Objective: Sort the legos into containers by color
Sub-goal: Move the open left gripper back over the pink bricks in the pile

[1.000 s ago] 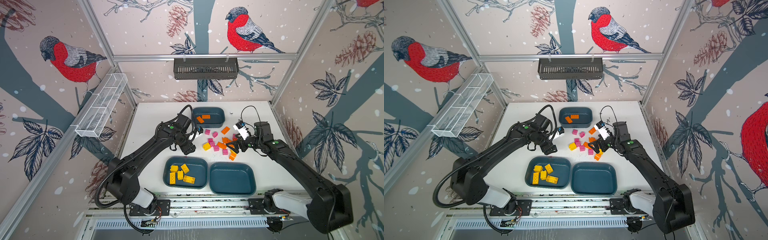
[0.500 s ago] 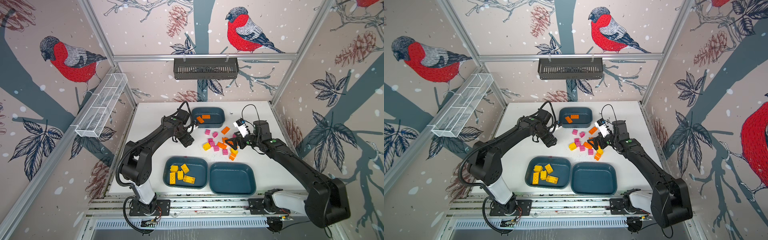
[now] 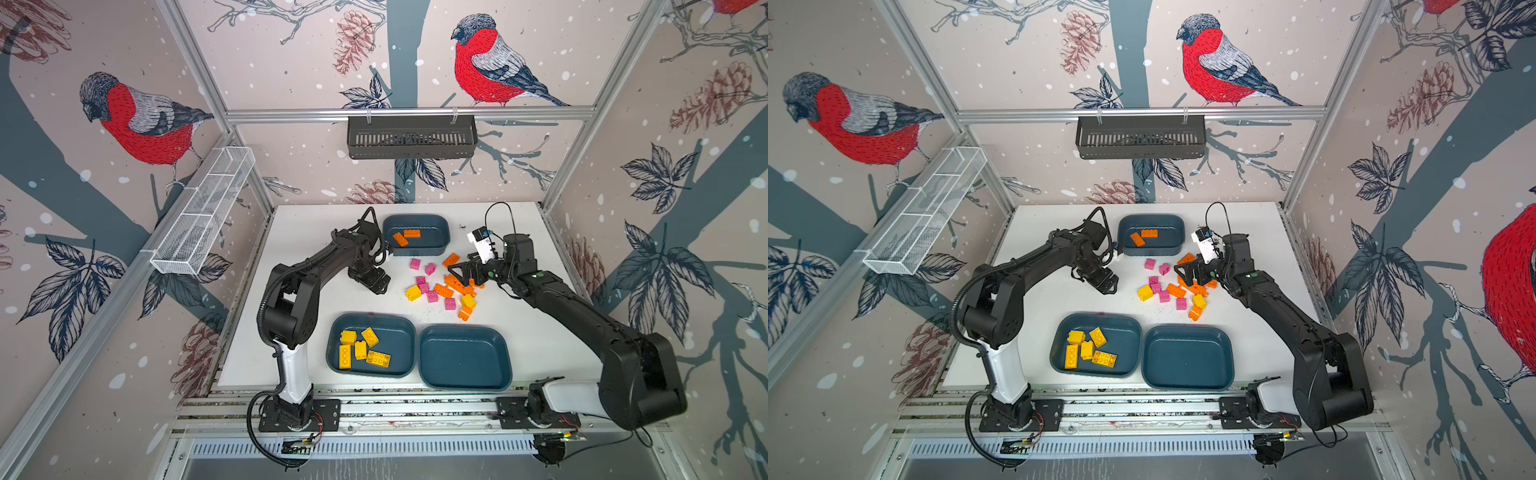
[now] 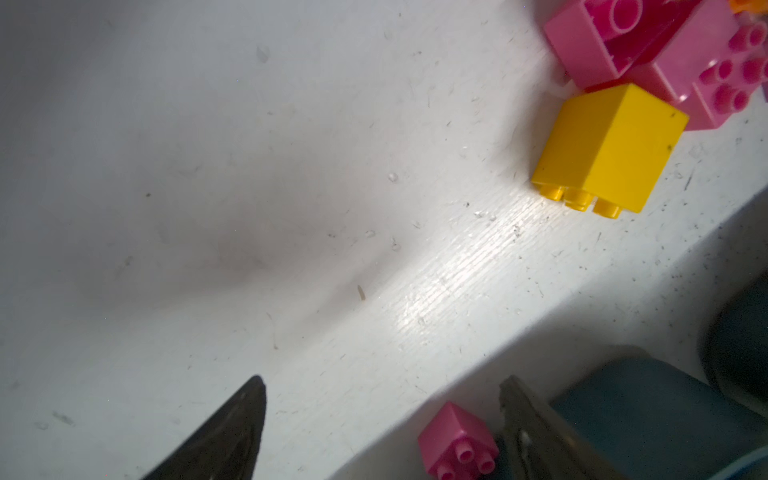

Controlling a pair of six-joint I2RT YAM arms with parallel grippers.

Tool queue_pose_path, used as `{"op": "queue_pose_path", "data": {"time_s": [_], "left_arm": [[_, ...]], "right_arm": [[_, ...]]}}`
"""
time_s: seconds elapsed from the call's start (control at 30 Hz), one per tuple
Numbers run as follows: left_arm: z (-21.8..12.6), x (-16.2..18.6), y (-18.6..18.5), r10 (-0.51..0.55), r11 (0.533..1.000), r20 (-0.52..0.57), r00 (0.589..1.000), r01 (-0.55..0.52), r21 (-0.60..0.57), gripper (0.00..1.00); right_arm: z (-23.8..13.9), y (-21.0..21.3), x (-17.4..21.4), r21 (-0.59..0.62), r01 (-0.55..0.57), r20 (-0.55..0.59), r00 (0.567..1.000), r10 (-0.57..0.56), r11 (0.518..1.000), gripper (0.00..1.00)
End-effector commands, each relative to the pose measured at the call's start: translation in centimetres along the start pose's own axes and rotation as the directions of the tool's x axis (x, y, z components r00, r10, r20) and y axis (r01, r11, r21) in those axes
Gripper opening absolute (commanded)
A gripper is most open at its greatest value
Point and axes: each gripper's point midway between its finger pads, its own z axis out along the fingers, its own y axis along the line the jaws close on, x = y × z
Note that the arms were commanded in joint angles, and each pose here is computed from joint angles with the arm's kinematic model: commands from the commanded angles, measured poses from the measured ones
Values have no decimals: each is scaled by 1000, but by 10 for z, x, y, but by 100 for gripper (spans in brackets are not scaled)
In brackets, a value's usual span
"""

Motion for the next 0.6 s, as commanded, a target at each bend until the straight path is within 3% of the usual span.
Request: {"op": "queue_pose_path", "data": {"time_s": [0.0,0.1,0.33,0.57], "left_arm": [[3,13,-13,-77,996,-58,995,79,40,88],[7,19,-21,-108,993,-78,991,111,27,88],[6,-10,-38,-134,990,-21,991,134,30,90],[14,-52,-67,14,999,35,999,-16,52,90]], "right_arm": [[2,1,-15,-13,12,41,999,-11,1000,99],[4,1,-15,-20,22,37,999,-21,1000,99],[7,2,-17,-51,34,25,999,-33,998,99],[-2,-9,-16,-37,33,29,999,-32,999,99]]}}
